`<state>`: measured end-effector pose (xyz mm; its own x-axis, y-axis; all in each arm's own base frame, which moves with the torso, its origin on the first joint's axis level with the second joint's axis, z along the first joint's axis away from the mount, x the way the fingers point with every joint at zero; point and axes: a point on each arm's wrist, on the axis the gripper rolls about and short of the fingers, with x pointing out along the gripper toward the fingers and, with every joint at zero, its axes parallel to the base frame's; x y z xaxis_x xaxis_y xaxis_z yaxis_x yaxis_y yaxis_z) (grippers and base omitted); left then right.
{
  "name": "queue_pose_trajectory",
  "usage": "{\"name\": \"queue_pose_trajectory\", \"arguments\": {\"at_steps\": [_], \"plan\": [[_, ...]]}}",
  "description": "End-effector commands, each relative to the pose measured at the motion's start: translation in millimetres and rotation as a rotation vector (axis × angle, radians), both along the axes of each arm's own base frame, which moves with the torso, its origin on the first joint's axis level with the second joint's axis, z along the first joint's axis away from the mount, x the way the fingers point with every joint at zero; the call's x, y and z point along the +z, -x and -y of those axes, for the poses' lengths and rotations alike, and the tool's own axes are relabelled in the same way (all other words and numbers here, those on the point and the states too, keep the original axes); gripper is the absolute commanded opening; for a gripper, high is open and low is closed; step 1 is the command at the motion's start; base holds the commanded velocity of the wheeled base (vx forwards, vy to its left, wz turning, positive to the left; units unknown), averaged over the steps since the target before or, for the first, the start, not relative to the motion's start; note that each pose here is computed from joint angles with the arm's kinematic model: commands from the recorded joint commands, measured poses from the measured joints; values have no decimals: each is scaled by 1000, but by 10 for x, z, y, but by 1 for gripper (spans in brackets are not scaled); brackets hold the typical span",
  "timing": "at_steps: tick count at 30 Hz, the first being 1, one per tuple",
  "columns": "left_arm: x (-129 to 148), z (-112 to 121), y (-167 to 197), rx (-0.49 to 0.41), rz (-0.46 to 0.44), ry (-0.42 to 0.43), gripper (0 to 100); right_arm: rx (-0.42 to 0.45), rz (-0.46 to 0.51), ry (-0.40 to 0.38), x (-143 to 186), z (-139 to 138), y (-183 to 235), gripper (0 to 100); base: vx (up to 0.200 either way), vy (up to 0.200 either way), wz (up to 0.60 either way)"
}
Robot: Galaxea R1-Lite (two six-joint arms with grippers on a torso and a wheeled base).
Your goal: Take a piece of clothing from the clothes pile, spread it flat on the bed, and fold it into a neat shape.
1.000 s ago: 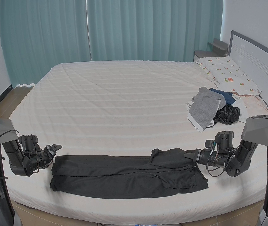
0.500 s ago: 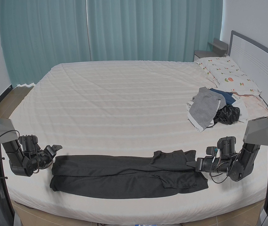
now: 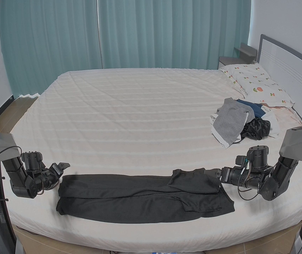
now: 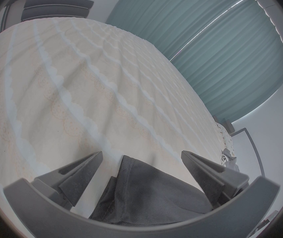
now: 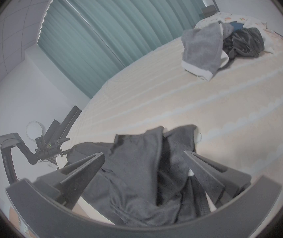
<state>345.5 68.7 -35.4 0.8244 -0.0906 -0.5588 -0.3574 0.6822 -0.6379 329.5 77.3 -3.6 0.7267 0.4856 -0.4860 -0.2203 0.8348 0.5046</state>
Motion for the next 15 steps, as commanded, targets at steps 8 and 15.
{"name": "queue_pose_trajectory", "arguments": {"at_steps": [8,15], "plan": [[703,63,195,23,141,-20,100,-112,70,-38,516,-239,-106,100,0,0,0],[646,113,412,23,77,-5,100,-205,-132,-135,390,-434,309,100,0,0,0]]}}
